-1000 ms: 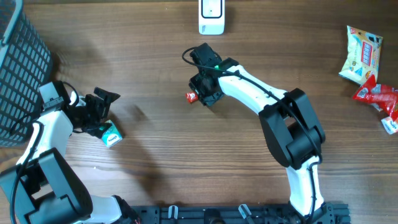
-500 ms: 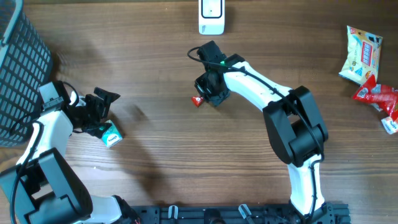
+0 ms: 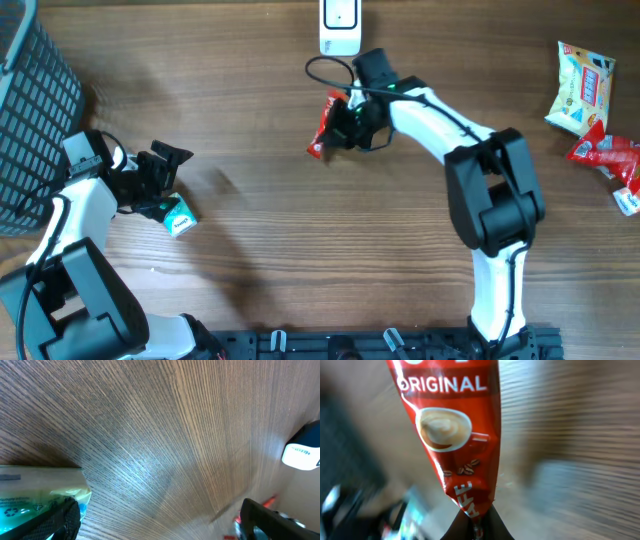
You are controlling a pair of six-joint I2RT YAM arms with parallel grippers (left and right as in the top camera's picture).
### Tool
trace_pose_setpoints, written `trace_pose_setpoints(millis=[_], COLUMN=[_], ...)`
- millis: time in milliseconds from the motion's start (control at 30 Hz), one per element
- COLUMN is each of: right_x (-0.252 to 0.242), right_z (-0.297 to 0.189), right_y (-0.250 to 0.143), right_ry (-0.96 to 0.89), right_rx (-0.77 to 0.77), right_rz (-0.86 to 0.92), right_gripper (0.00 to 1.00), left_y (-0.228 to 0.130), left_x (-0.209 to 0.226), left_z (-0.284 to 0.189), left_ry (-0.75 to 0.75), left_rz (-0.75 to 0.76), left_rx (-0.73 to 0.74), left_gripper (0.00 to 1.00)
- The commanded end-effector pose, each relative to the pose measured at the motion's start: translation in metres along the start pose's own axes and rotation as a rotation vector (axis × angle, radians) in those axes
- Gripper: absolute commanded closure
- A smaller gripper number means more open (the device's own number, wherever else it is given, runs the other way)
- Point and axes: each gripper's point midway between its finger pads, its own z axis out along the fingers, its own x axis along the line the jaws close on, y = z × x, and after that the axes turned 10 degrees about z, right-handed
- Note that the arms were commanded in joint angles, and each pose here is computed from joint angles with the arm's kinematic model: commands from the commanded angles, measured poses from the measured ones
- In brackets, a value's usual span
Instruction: Scan the item barcode
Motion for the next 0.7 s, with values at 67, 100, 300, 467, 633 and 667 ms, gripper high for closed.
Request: trace_pose_setpoints(millis=[67,100,300,467,633,667], right_x=[0.055,0.062,0.081,0.071,0.055,0.05], right_z=[-0.034,-0.043,-0.093,-0.117,-0.146,-0.153], right_y=[-0.044,-0.047,-0.047,-0.018,0.013,0.021], right_ry=[0.452,0.513,0.743,0.751,0.77,0.776], right_rx=[0.32,0.348,0.446,0.387,0.307,0.285], right_rz=[-0.323,-0.353,-0.475,-0.409,-0.361,-0.352], right_gripper=[0.96,0.96,0.96,0.96,0.95,0.96], left_y=[0.004,0.004,0.004,0.004,0.004,0.004], left_x=[0.001,0.001,0.001,0.001,0.001,0.001], left_z=[-0.004,-0.004,-0.004,-0.004,-0.004,-0.004], left_ry=[0.009,0.009,0.009,0.01,0.009,0.009], left_rz=[0.023,0.023,0.023,0.022,0.023,0.023], left_rx=[-0.021,-0.021,-0.021,-0.021,-0.021,-0.021], left_gripper=[0.0,0.0,0.0,0.0,0.0,0.0])
